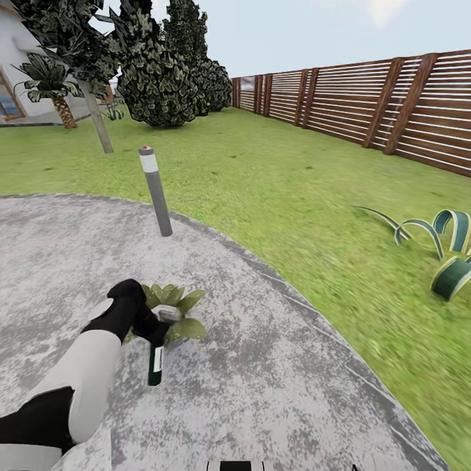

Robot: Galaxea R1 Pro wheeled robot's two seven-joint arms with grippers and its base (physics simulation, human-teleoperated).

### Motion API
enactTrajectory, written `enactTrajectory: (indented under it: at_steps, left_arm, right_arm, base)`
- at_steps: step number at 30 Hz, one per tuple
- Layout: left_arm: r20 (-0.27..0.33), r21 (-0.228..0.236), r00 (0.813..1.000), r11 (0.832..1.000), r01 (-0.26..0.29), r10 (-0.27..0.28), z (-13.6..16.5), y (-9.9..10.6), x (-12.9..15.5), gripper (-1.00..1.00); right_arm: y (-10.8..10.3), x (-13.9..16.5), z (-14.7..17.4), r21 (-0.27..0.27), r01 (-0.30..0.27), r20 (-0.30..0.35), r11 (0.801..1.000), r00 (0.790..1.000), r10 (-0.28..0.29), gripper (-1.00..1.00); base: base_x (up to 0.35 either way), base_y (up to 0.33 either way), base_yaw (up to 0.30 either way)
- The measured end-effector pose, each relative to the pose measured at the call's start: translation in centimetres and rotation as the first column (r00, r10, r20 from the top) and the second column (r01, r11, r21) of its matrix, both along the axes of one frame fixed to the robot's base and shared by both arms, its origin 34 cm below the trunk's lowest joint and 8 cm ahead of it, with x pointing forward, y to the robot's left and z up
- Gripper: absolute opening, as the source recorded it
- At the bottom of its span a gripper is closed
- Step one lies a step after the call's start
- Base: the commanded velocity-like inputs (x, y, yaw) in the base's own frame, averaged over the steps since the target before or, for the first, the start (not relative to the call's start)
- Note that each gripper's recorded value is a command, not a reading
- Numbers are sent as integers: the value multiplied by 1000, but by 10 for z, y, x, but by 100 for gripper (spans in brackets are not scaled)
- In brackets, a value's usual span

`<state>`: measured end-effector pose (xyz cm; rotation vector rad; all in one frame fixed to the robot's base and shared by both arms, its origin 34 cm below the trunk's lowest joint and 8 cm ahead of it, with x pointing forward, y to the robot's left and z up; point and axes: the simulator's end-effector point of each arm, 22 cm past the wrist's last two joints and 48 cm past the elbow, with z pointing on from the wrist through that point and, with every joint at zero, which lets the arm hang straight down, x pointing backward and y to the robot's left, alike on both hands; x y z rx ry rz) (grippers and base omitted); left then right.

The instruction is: Pick up the pesticide atomizer in the garden and spray insectifuge to fully cover both potted plants in the garden.

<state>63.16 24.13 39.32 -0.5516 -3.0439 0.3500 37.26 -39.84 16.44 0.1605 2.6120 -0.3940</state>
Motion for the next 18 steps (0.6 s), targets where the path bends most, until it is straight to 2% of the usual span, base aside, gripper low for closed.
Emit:
enactTrajectory:
  at_steps: [1, 2, 4, 5, 10, 12, 18]
  left_arm:
    - [5, 1, 1000, 1000, -26, 26, -2, 7, 0, -100]
    - [9, 20, 999, 999, -50, 50, -8, 17, -3, -100]
    - [-3, 90, 993, 989, -116, 117, -38, 41, -26, -100]
    - [-11, 94, 991, 987, -129, 131, -44, 42, -33, -100]
    - [-37, 79, 990, 988, -136, 139, -58, 25, -49, -100]
    - [-36, 72, 991, 989, -128, 131, -59, 16, -48, -100]
    - [-15, 70, 992, 990, -125, 126, -53, 10, -38, -100]
  right_arm:
    - [0, 0, 0, 0, 0, -1, 1000, 1000, 0, 100]
    - [0, -1, 0, 1, 0, -2, 1000, 1000, 0, 100]
    - [1, -1, -1, 2, 0, -4, 1000, 1000, 0, 100]
    - [1, -1, -1, 2, 0, -4, 1000, 1000, 0, 100]
    - [1, -2, -1, 2, 0, -4, 1000, 1000, 0, 100]
    - [1, -2, -1, 2, 0, -4, 1000, 1000, 0, 100]
    - [1, -1, -1, 2, 0, -4, 1000, 1000, 0, 100]
  base:
    - [0, 0, 0]
    - [0, 0, 0]
    - [0, 0, 0]
    - [0, 0, 0]
    - [0, 0, 0]
    - [0, 0, 0]
    - [0, 0, 0]
